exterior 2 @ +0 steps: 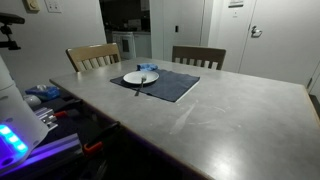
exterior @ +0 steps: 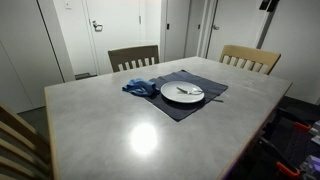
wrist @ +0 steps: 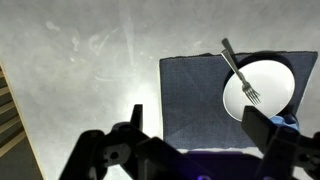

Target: Remove the fork from the white plate and place it on the placemat

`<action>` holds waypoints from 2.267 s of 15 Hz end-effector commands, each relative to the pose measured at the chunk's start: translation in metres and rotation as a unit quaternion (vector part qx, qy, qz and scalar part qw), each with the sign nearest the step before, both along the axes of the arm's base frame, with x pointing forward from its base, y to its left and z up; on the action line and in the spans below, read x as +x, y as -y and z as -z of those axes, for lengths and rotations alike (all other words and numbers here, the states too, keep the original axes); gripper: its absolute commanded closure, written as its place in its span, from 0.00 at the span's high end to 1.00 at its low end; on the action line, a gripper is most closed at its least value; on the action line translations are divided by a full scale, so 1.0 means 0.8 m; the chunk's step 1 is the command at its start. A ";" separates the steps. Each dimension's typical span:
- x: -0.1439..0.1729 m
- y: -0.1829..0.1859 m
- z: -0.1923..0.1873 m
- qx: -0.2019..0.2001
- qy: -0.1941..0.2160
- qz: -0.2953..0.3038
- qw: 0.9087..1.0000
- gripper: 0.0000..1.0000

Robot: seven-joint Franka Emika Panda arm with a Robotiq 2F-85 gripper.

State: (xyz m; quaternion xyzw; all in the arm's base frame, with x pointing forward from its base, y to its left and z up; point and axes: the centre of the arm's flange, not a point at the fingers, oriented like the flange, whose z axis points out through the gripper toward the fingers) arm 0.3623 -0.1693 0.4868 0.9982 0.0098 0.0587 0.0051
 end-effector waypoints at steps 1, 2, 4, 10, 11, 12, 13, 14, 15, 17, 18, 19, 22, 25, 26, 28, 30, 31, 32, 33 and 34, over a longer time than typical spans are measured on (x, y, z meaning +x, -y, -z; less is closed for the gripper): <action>0.011 -0.007 0.007 -0.011 -0.012 -0.011 1.000 1.00; 0.013 -0.010 0.008 -0.012 -0.015 -0.014 1.000 1.00; 0.018 -0.017 0.011 -0.020 -0.018 -0.024 0.999 1.00; 0.043 -0.034 0.025 -0.025 -0.034 -0.066 0.997 1.00; 0.049 -0.037 0.029 -0.024 -0.036 -0.073 0.996 1.00; 0.054 -0.039 0.033 -0.022 -0.038 -0.082 0.996 1.00; 0.060 -0.042 0.036 -0.022 -0.039 -0.090 0.995 1.00; 0.069 -0.044 0.037 -0.021 -0.040 -0.098 0.994 1.00; 0.077 -0.047 0.039 -0.021 -0.041 -0.106 0.993 1.00; 0.099 -0.054 0.040 -0.022 -0.040 -0.123 0.991 1.00; 0.109 -0.057 0.039 -0.022 -0.039 -0.132 0.990 1.00; 0.119 -0.061 0.040 -0.022 -0.039 -0.139 0.989 1.00; 0.104 -0.069 0.038 -0.022 -0.035 -0.136 0.990 1.00; 0.109 -0.071 0.040 -0.021 -0.037 -0.138 0.990 1.00; 0.108 -0.070 0.038 -0.021 -0.035 -0.137 0.990 1.00; 0.108 -0.070 0.037 -0.022 -0.034 -0.137 0.990 1.00; 0.109 -0.076 0.041 -0.034 -0.056 -0.141 0.988 1.00; 0.113 -0.080 0.044 -0.037 -0.067 -0.145 0.986 1.00; 0.116 -0.087 0.051 -0.041 -0.083 -0.148 0.985 1.00; 0.120 -0.098 0.061 -0.045 -0.099 -0.155 0.982 1.00; 0.123 -0.107 0.068 -0.051 -0.113 -0.161 0.979 1.00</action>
